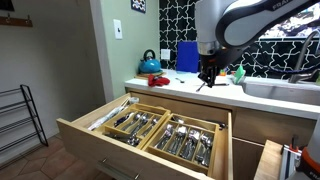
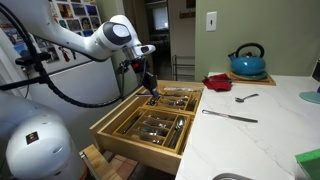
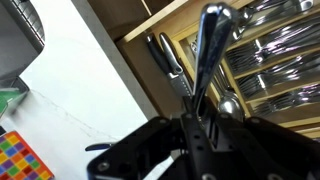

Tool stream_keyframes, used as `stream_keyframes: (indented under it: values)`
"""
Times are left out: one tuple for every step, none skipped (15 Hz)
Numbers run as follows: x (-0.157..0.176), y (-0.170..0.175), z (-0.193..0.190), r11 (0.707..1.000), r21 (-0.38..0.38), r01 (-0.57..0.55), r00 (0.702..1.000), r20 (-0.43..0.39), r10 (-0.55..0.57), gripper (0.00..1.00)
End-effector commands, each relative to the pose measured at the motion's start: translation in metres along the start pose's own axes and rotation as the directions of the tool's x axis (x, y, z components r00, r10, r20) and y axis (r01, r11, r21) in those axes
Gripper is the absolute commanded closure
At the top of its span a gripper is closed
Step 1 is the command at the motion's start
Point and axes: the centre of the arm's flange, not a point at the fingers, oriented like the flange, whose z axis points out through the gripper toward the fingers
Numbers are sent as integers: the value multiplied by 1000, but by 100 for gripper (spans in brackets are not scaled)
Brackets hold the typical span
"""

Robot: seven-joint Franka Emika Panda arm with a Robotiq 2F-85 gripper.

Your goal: Pick up one bread knife from the open drawer and put it on the kitchen counter

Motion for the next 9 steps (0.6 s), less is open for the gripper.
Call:
stream_keyframes:
  values:
    - [0, 0, 0, 1000, 0, 0, 1000, 0, 0, 87]
    - [0, 0, 0, 1000, 0, 0, 1000, 0, 0, 87]
    - [0, 0, 0, 1000, 0, 0, 1000, 0, 0, 93]
    - [4, 7, 5, 998, -37, -49, 999, -12, 49, 93]
    - [7, 18, 9, 996, -37, -77, 997, -7, 76, 94]
    - [11, 29, 15, 989, -65, -132, 991, -14, 131, 94]
    - [15, 40, 20, 981, -78, -176, 984, -14, 176, 94]
    - [18, 50, 25, 972, -99, -215, 977, -16, 215, 94]
    - [21, 61, 31, 960, -115, -256, 966, -14, 256, 94]
